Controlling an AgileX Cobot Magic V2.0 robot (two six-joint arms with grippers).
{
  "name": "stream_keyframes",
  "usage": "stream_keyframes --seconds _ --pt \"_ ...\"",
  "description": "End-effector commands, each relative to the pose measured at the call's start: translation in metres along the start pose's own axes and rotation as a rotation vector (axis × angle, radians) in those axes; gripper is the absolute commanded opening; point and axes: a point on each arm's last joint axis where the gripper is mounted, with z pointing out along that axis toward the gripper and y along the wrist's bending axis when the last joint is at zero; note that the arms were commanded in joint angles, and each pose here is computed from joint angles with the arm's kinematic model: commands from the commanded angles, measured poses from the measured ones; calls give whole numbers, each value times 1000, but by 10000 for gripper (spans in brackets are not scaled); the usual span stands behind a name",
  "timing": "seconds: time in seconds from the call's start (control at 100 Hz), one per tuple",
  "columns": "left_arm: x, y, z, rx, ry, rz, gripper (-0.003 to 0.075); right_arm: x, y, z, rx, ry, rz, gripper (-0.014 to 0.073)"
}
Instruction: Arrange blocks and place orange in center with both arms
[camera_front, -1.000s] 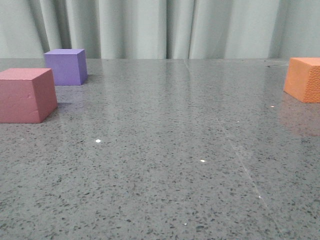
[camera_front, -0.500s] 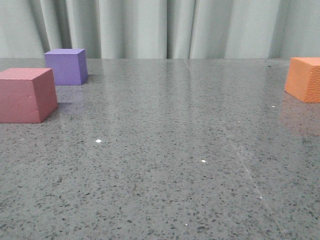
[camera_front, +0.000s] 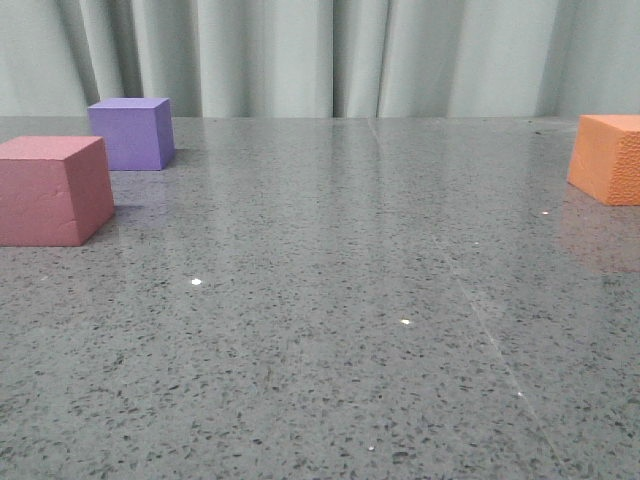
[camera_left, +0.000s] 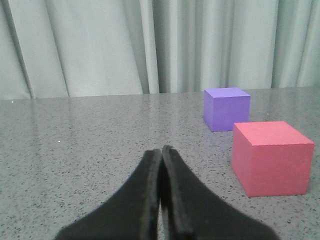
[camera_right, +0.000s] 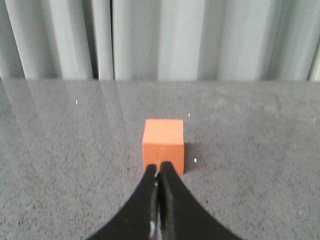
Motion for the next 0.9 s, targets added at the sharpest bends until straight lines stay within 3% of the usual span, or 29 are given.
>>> stream_keyframes --seconds 0.0,0.17,0.27,0.67,0.76,0.89 --pt "10 -2 -1 14 -58 -8 -19 -31 2 10 7 32 1 -67" --pt "10 -2 -1 14 -58 -8 -19 -58 3 38 19 204 1 -67" --pt "10 -2 -1 14 -58 -8 -19 -67 4 55 21 241 1 -67" --pt "10 -2 -1 14 -58 -8 -19 -55 3 82 30 390 2 -57" --pt "10 -2 -1 14 -58 -8 -19 -53 5 81 17 406 28 26" --pt "10 -2 -1 14 -58 -8 -19 -54 7 81 -1 406 65 303"
